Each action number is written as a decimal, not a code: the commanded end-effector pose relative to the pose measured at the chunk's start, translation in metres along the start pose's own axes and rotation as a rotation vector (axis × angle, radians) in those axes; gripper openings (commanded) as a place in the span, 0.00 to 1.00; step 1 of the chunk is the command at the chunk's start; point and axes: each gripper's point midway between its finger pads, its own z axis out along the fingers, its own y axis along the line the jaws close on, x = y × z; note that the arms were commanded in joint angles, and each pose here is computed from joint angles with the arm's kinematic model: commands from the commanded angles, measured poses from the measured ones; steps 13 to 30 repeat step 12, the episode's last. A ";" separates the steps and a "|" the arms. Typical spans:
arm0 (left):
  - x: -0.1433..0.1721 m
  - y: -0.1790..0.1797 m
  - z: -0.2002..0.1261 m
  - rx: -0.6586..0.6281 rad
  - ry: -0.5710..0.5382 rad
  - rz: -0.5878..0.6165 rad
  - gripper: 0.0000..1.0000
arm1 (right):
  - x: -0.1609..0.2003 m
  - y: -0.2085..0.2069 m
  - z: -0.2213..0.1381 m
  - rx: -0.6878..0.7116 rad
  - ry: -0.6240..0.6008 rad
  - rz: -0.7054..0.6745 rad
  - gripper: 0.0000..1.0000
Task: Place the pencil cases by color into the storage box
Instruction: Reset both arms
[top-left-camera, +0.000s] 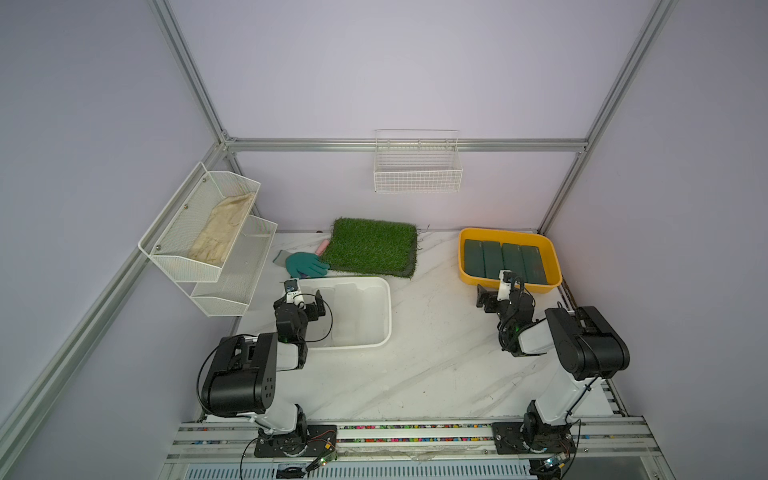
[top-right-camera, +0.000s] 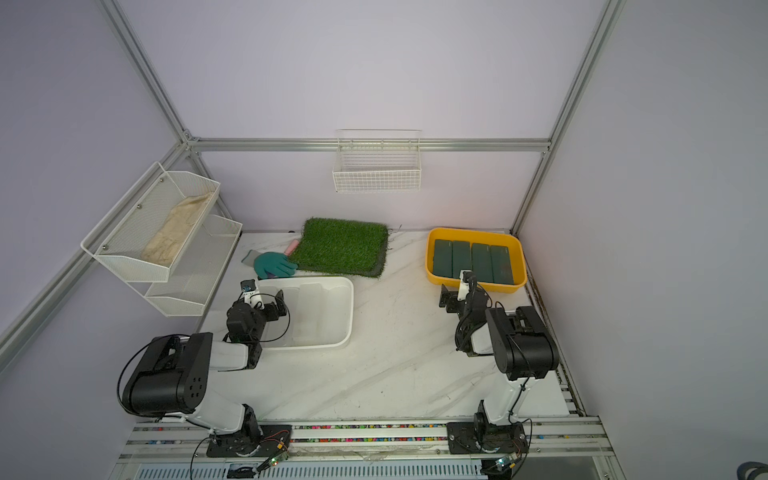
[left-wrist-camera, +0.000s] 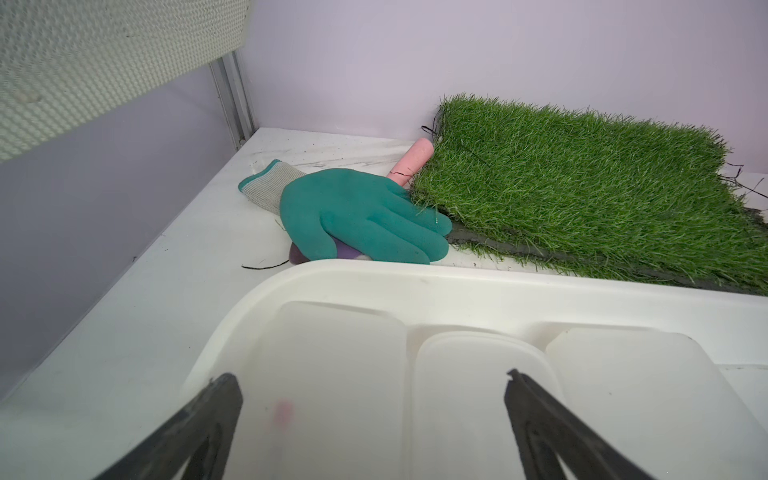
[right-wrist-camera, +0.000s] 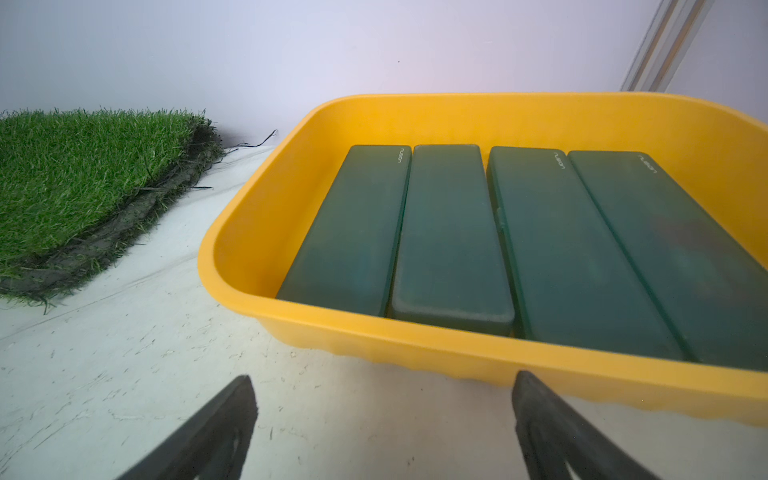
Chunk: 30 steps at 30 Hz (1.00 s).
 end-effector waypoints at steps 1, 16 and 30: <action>-0.012 -0.003 0.004 0.000 -0.034 0.025 1.00 | -0.011 -0.001 0.001 0.000 -0.044 -0.015 0.97; -0.011 -0.002 0.004 -0.003 -0.032 0.025 1.00 | -0.010 -0.010 0.005 0.032 -0.024 0.012 0.97; -0.011 -0.002 0.004 -0.003 -0.032 0.025 1.00 | -0.010 -0.010 0.005 0.032 -0.024 0.012 0.97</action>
